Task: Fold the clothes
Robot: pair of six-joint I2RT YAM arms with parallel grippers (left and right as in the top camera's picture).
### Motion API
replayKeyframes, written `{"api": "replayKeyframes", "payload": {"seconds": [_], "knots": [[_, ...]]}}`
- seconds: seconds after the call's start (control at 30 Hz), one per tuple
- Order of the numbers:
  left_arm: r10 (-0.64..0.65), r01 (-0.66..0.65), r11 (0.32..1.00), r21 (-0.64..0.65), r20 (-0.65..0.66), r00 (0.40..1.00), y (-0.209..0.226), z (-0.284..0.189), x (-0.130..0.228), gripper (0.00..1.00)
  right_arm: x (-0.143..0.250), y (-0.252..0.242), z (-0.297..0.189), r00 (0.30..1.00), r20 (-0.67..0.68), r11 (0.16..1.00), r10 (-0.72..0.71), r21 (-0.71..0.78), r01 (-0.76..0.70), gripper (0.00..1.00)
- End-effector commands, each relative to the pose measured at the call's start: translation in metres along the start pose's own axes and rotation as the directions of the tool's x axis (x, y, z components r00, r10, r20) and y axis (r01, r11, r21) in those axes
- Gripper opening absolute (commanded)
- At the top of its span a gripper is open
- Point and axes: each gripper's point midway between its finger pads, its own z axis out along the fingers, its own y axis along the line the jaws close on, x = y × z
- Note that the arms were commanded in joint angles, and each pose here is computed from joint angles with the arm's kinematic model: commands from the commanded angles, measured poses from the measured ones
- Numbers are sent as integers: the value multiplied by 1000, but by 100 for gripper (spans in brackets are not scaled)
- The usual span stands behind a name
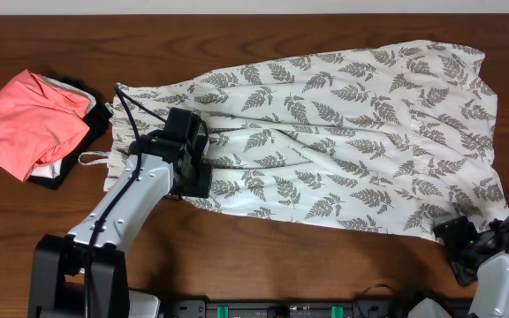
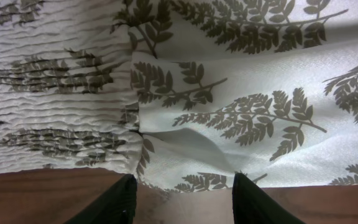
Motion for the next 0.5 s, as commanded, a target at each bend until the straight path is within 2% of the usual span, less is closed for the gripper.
{"api": "replayKeyframes", "payload": {"seconds": [0.0,0.23,0.3,0.33,0.47], "knots": [[-3,3,1000,-11,5,1000,1,-2,0,50,9,-9,12,999,0,999,41,26,-41,82],[-4,4,1000,-11,5,1000,1,-2,0,50,4,-10,26,998,61,999,33,-1,-33,79],[-3,4,1000,-10,6,1000,1,-2,0,50,2,-9,26,997,73,1000,31,-7,-30,75],[-4,4,1000,-11,6,1000,1,-2,0,50,0,-9,26,996,78,1000,30,-9,-30,72],[-4,4,1000,-11,5,1000,1,-2,0,50,-1,-8,26,996,86,1000,29,-12,-28,45]]}}
